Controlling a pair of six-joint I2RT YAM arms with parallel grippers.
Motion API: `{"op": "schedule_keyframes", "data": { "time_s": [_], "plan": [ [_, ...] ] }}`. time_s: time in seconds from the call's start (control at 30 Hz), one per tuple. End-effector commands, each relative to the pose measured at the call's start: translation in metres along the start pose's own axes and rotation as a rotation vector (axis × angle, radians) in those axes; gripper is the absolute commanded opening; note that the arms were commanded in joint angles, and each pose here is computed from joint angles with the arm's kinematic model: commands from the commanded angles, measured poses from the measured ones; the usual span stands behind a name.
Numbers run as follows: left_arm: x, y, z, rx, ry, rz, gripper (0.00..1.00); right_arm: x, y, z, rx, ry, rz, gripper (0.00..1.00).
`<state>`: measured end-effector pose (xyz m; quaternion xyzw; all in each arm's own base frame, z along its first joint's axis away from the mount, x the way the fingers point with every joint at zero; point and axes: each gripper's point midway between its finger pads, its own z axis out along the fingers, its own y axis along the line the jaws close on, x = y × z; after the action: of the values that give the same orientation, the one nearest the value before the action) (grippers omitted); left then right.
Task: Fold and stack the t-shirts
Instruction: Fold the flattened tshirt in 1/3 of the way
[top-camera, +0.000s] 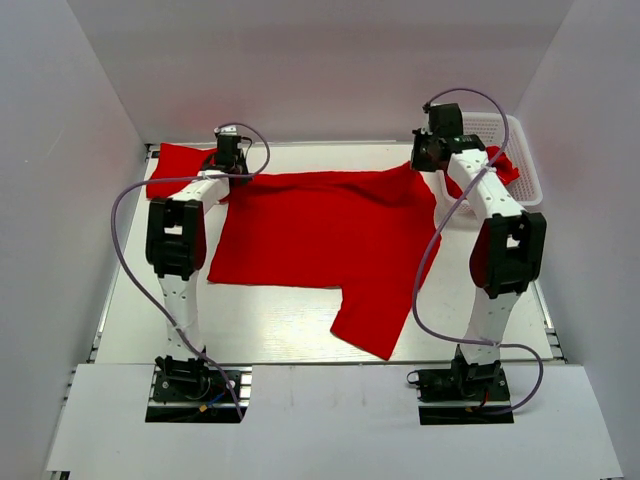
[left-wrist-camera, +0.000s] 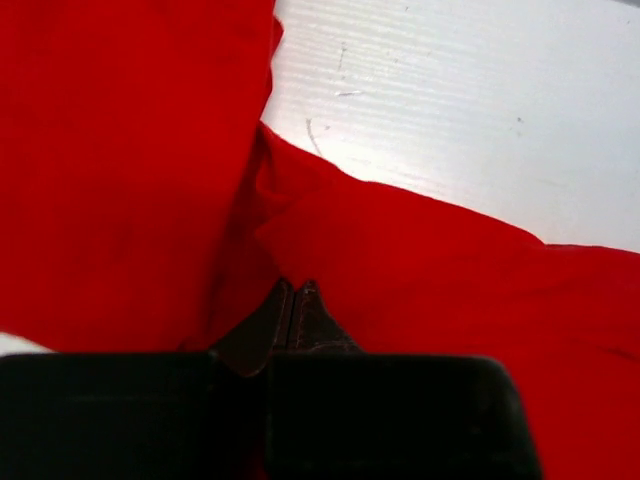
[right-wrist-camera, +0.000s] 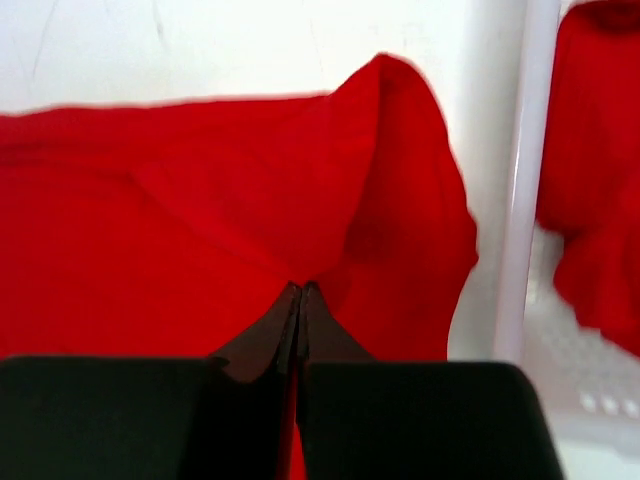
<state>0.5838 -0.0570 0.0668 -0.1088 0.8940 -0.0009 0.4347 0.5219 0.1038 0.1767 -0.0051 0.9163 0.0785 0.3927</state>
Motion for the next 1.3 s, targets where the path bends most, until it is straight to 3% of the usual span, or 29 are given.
{"op": "schedule_keyframes", "data": {
  "time_s": [0.0,0.37,0.6,0.8,0.97,1.0,1.07,1.1,1.13,1.17,1.2,1.23,1.27],
  "plan": [
    [-0.046,0.008,-0.044,-0.013,-0.095,-0.01,0.0,0.031,-0.002,-0.02,-0.007,0.104,0.037,0.0],
    [-0.049,0.023,-0.07,-0.073,-0.084,-0.006,0.0,0.07,-0.013,-0.061,0.041,0.224,0.051,0.0],
    [-0.052,0.028,-0.073,-0.085,-0.054,0.015,0.0,0.06,-0.018,-0.068,0.032,0.21,0.067,0.0],
    [-0.022,0.033,-0.067,-0.089,0.011,0.03,0.0,0.072,-0.008,-0.066,-0.048,0.274,0.104,0.0],
    [0.02,0.037,-0.066,-0.088,0.113,0.011,0.0,0.128,-0.02,-0.058,-0.003,0.359,0.182,0.0],
    [0.021,0.038,-0.068,-0.088,0.115,0.012,0.09,0.155,-0.027,-0.054,0.027,0.417,0.196,0.0],
    [0.038,0.042,-0.07,-0.105,0.164,-0.002,0.12,0.166,-0.031,-0.052,0.049,0.434,0.218,0.01],
    [0.041,0.041,-0.071,-0.097,0.177,0.0,0.29,0.177,-0.035,-0.051,0.075,0.457,0.223,0.07],
    [0.039,0.041,-0.075,-0.099,0.178,-0.015,0.41,0.177,-0.037,-0.051,0.088,0.456,0.22,0.3],
    [0.041,0.043,-0.076,-0.112,0.185,-0.012,0.47,0.174,-0.038,-0.051,0.091,0.451,0.219,0.41],
    [0.038,0.043,-0.078,-0.11,0.176,-0.014,0.64,0.167,-0.036,-0.052,0.086,0.433,0.217,0.54],
    [0.034,0.042,-0.081,-0.107,0.168,-0.016,0.73,0.157,-0.034,-0.053,0.076,0.404,0.21,0.62],
    [0.026,0.041,-0.087,-0.103,0.153,-0.019,0.77,0.152,-0.031,-0.054,0.06,0.393,0.193,0.62]
  ]
}}
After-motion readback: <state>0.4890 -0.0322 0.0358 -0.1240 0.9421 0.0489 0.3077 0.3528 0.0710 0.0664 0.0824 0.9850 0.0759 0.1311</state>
